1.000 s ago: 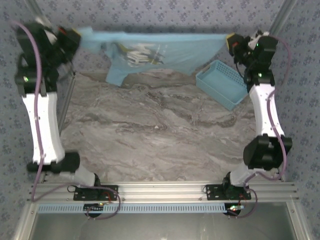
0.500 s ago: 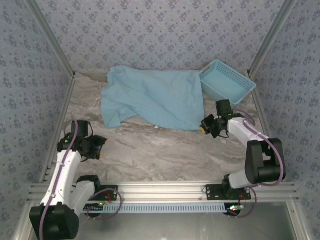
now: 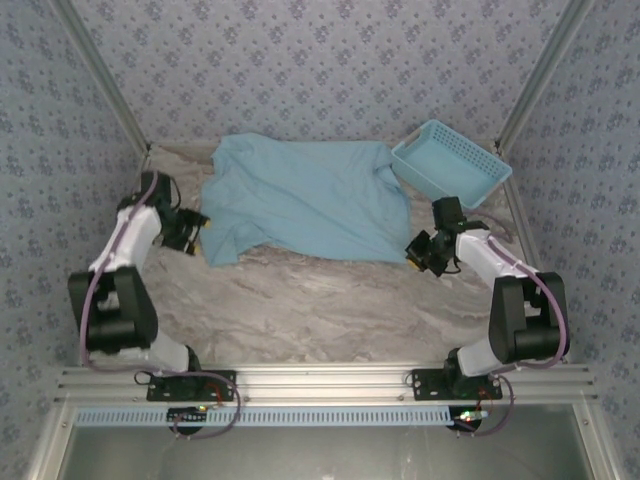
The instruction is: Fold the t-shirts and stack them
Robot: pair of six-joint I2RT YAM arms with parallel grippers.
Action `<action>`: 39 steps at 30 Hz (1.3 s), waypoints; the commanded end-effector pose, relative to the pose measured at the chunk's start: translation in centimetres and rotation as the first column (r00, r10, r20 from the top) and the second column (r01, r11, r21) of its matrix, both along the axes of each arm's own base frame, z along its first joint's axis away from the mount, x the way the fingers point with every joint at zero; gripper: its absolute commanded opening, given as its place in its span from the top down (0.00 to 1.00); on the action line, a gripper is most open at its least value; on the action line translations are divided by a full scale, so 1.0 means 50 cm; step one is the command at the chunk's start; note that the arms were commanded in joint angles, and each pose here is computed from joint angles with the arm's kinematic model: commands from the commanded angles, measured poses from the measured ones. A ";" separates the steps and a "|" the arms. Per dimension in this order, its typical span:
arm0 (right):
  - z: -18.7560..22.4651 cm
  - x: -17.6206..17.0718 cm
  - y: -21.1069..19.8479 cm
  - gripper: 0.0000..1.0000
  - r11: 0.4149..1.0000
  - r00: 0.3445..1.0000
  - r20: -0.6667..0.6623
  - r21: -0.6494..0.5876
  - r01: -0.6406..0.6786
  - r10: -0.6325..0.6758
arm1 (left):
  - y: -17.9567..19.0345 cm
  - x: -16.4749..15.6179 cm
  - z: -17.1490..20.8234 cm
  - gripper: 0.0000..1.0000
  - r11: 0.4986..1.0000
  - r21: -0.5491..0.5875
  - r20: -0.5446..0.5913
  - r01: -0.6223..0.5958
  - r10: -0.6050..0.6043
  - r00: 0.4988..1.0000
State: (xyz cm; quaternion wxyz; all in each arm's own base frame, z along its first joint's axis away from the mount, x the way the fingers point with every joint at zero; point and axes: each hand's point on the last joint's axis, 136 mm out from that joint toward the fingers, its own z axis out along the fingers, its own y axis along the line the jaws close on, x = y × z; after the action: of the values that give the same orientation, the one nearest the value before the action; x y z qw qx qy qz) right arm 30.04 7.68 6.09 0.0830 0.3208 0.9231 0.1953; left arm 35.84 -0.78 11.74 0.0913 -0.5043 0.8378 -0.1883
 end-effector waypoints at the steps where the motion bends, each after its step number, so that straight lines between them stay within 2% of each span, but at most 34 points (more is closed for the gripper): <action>1: -0.028 -0.036 -0.016 1.00 1.000 0.997 -0.071 -0.027 -0.006 0.004 | -0.017 0.024 -0.030 0.46 0.985 0.063 -0.084 0.158 -0.152 0.985; 4: -0.026 -0.027 -0.009 1.00 1.000 0.999 -0.045 -0.008 -0.002 0.002 | -0.044 0.049 -0.060 0.48 0.950 0.099 -0.158 0.296 -0.278 0.947; 6: -0.023 -0.023 -0.006 1.00 1.000 0.999 -0.040 0.001 0.000 0.000 | -0.040 0.030 -0.081 0.51 0.911 0.155 -0.265 0.381 -0.333 0.905; 8: -0.020 -0.017 -0.003 1.00 1.000 0.999 -0.033 0.008 -0.001 0.001 | -0.022 -0.011 -0.098 0.51 0.901 0.192 -0.346 0.388 -0.308 0.886; 11: -0.017 -0.010 -0.001 1.00 1.000 1.000 -0.023 0.003 -0.011 0.011 | -0.002 -0.068 -0.111 0.50 0.944 0.182 -0.336 0.276 -0.204 0.920; 15: -0.018 -0.013 0.003 1.00 1.000 0.999 -0.030 0.007 -0.020 0.020 | -0.031 -0.104 -0.121 0.48 0.998 0.045 -0.266 0.053 -0.039 0.963; 18: -0.022 -0.014 0.005 1.00 1.000 0.999 -0.036 0.011 -0.023 0.023 | -0.079 -0.089 -0.109 0.47 0.997 -0.044 -0.204 -0.058 0.047 0.978; 21: -0.026 -0.012 0.007 1.00 1.000 0.999 -0.039 0.016 -0.023 0.023 | -0.115 -0.086 -0.108 0.46 0.988 -0.083 -0.199 -0.127 0.109 0.974; 24: -0.028 -0.009 0.009 1.00 1.000 0.999 -0.039 0.018 -0.026 0.026 | -0.147 -0.082 -0.131 0.46 0.980 -0.117 -0.210 -0.158 0.131 0.969; 28: -0.027 -0.007 0.010 1.00 0.999 0.999 -0.035 0.023 -0.027 0.028 | -0.151 -0.068 -0.160 0.47 0.979 -0.107 -0.224 -0.173 0.145 0.964; 34: -0.025 -0.011 0.010 1.00 0.999 0.999 -0.038 0.025 -0.028 0.029 | -0.132 -0.061 -0.173 0.60 0.989 -0.024 -0.247 -0.145 0.135 0.960; 37: -0.025 -0.011 0.010 1.00 0.999 0.999 -0.038 0.024 -0.026 0.027 | -0.130 -0.073 -0.186 0.72 0.990 -0.015 -0.259 -0.140 0.132 0.957; 39: -0.025 -0.008 0.009 1.00 0.999 0.999 -0.034 0.026 -0.021 0.022 | -0.127 -0.085 -0.195 0.84 0.991 -0.009 -0.272 -0.137 0.129 0.953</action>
State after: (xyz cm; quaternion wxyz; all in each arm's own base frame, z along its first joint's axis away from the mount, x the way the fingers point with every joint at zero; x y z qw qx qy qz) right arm 29.45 7.89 4.63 0.0627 0.3205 0.9242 0.1981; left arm 32.62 -7.48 2.61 -0.0087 -0.5763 0.8047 -0.1425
